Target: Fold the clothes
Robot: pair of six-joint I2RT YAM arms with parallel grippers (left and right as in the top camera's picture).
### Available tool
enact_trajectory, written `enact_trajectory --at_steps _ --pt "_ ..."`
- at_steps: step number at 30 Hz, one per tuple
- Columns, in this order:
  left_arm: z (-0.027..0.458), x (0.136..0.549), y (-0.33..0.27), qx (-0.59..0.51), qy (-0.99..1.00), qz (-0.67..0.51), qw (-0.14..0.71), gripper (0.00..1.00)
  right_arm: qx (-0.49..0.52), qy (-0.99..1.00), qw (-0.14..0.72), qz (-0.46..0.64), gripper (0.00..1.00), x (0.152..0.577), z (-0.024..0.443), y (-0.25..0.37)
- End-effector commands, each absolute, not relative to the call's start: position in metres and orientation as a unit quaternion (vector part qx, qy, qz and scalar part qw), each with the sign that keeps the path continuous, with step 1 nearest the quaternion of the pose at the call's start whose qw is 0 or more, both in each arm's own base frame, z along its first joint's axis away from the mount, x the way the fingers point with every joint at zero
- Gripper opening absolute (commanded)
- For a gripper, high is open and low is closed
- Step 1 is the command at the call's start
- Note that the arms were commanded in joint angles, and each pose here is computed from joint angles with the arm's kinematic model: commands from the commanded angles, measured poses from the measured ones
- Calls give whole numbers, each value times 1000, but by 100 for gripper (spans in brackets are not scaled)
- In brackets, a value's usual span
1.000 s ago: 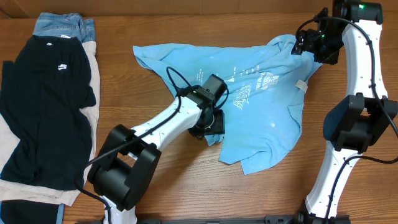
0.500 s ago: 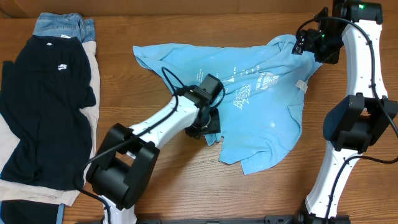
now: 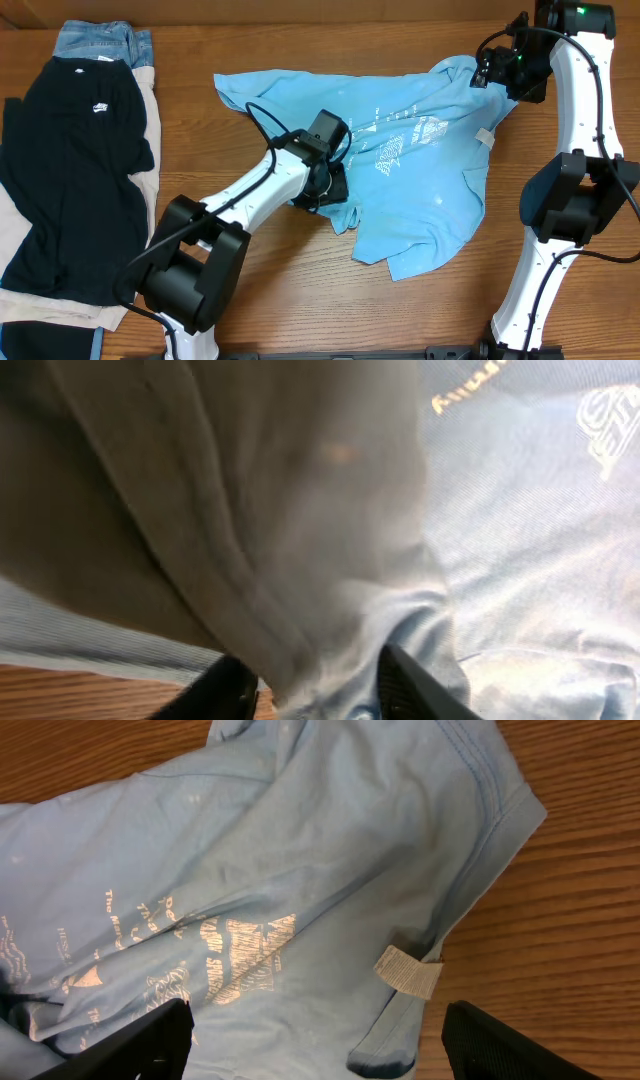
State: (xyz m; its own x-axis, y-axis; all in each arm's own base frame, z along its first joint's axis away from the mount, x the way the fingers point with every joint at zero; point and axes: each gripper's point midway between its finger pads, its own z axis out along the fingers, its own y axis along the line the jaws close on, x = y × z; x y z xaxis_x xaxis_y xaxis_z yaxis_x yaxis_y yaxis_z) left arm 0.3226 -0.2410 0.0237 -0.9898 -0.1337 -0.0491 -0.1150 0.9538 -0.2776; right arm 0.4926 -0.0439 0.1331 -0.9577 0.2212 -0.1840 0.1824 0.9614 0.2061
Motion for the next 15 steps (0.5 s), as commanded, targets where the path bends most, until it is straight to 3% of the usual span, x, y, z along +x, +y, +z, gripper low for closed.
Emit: enact_trajectory --at_steps 1,6,15 --pt "22 316 -237 -66 988 -134 29 28 102 984 119 90 84 496 143 -49" --pt "15 309 -235 -66 989 -129 20 5 102 984 119 90 84 496 143 -49" --pt "35 318 -243 -32 984 -171 27 4 102 983 119 90 84 496 143 -49"
